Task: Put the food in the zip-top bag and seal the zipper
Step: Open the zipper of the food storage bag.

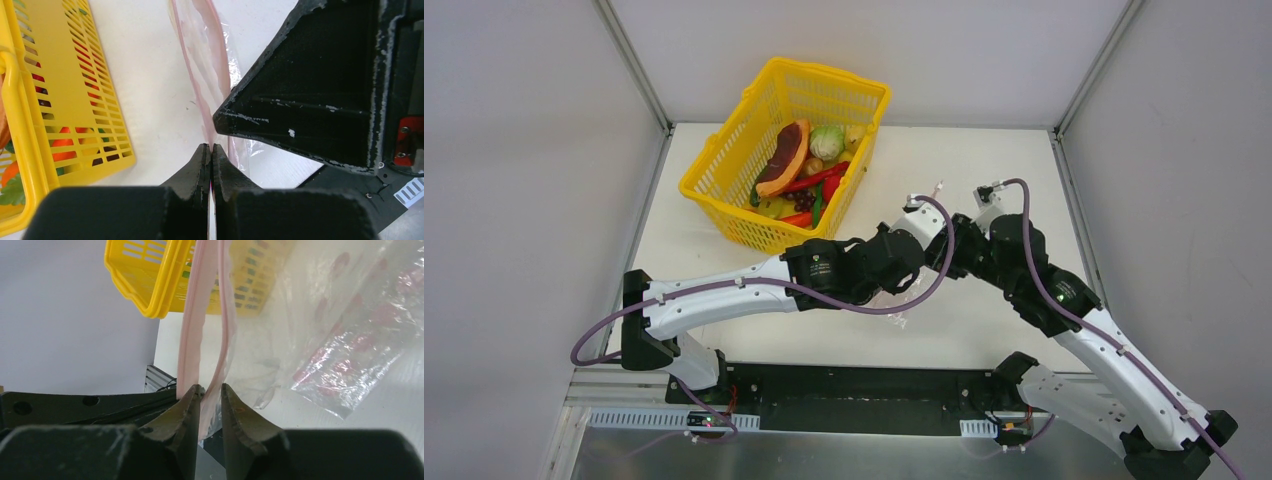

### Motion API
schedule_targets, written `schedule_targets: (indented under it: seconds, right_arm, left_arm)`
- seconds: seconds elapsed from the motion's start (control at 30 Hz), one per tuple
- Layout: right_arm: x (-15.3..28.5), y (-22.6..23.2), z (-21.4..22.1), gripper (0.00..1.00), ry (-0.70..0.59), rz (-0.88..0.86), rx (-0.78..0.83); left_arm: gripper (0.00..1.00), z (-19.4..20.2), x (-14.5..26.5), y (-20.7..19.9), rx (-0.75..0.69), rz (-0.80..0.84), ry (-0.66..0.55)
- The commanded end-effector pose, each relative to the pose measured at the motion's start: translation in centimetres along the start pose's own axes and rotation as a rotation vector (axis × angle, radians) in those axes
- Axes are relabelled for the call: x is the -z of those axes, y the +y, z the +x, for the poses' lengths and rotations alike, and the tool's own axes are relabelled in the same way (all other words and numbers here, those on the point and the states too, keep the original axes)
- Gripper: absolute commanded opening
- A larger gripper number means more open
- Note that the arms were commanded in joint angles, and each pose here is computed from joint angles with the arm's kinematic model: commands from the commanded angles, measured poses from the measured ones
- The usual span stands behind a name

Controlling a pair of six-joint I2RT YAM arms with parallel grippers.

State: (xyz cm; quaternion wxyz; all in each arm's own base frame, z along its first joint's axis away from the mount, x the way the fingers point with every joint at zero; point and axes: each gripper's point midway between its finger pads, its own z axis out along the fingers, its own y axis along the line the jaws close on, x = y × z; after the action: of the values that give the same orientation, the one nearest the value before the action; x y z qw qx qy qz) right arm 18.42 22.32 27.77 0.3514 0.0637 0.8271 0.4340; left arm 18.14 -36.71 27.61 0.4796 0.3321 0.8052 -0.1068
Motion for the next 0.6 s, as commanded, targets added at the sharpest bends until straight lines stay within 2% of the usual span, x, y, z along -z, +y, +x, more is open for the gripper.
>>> schedule_targets:
  seconds: [0.0,0.2,0.3,0.57]
  right_arm:
    - [0.2,-0.8,-0.9,0.23,-0.041,0.050,0.026]
    - [0.2,-1.5,-1.0,0.24,-0.054,0.086,0.025]
    - [0.2,-1.2,-1.3,0.31,-0.064,0.073,0.020]
    - [-0.3,-1.5,-1.7,0.32,-0.075,0.105,0.024]
  left_arm:
    - [0.00,-0.8,0.8,0.2,0.016,0.004,-0.037]
    - [0.00,-0.7,0.8,0.3,0.013,-0.001,-0.034]
    - [0.00,-0.8,0.8,0.4,0.014,-0.007,-0.034]
    - [0.00,-0.6,0.4,-0.7,0.000,0.038,-0.017]
